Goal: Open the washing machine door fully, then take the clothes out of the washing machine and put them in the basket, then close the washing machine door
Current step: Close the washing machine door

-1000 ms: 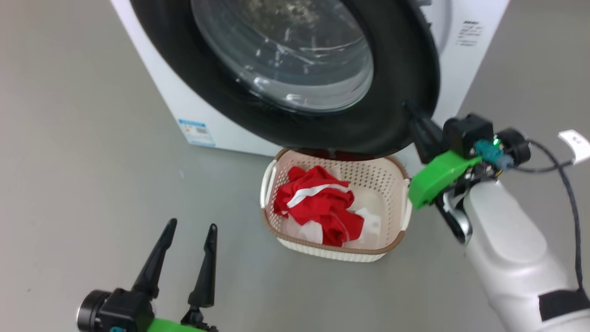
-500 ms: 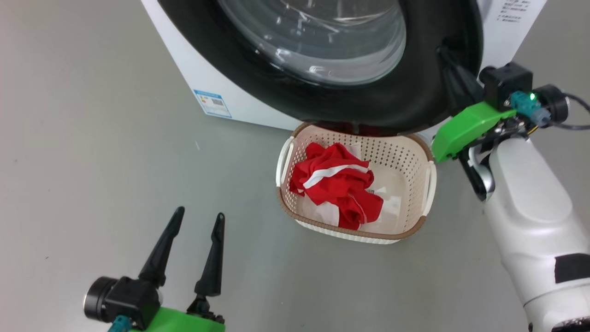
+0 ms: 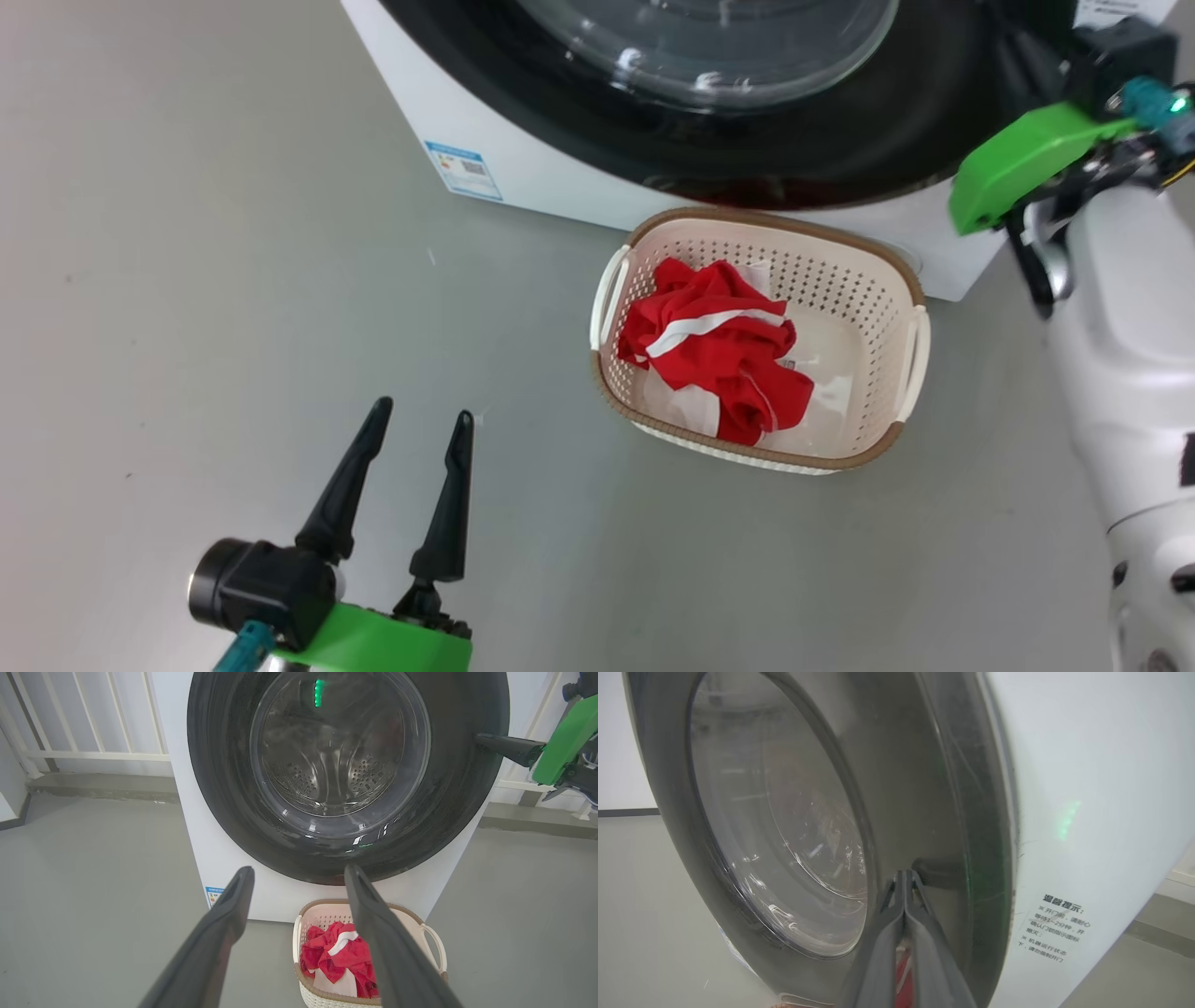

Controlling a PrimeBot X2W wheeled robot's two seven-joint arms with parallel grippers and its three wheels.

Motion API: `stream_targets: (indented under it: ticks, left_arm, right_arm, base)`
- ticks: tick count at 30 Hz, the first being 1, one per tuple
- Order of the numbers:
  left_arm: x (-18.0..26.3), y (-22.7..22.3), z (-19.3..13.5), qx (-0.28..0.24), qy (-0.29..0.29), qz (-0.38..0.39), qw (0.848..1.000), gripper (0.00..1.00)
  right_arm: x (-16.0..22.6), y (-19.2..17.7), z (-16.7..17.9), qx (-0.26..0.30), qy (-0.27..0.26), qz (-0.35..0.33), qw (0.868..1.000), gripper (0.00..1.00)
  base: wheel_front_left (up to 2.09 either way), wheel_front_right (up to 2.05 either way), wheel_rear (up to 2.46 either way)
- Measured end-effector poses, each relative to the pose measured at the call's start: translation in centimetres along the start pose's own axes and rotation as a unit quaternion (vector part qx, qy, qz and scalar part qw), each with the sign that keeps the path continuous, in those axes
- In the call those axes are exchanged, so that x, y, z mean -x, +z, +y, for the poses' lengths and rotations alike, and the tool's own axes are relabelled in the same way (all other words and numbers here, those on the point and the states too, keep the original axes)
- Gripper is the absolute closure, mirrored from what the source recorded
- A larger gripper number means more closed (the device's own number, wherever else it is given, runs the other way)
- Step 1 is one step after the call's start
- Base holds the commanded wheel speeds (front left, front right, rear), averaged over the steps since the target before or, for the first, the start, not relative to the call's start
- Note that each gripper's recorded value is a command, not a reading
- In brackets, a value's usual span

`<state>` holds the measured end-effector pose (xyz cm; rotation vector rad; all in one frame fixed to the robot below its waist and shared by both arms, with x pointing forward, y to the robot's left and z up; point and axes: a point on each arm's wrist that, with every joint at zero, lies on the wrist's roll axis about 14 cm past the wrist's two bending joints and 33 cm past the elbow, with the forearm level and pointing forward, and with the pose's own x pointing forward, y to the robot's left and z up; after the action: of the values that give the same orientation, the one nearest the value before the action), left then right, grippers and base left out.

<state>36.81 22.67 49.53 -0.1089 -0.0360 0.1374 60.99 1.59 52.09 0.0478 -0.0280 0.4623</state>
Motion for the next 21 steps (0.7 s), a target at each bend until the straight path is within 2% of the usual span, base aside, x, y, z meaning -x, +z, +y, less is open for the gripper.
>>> stream_targets:
  ticks: [6, 21]
  left_arm:
    - [-0.3, 0.0, 0.5, 0.012, 0.015, 0.0, 1.0, 0.0]
    - [-1.0, -0.2, 0.6, 0.006, 0.024, 0.002, 1.0, 0.0]
  right_arm:
    - [-1.8, 0.2, -1.7, 0.004, -0.013, -0.002, 1.0, 1.0]
    - [-2.7, -0.7, -1.2, 0.011, -0.003, 0.005, 1.0, 1.0]
  base:
    - [0.0, 0.0, 0.0]
    - [0.0, 0.0, 0.0]
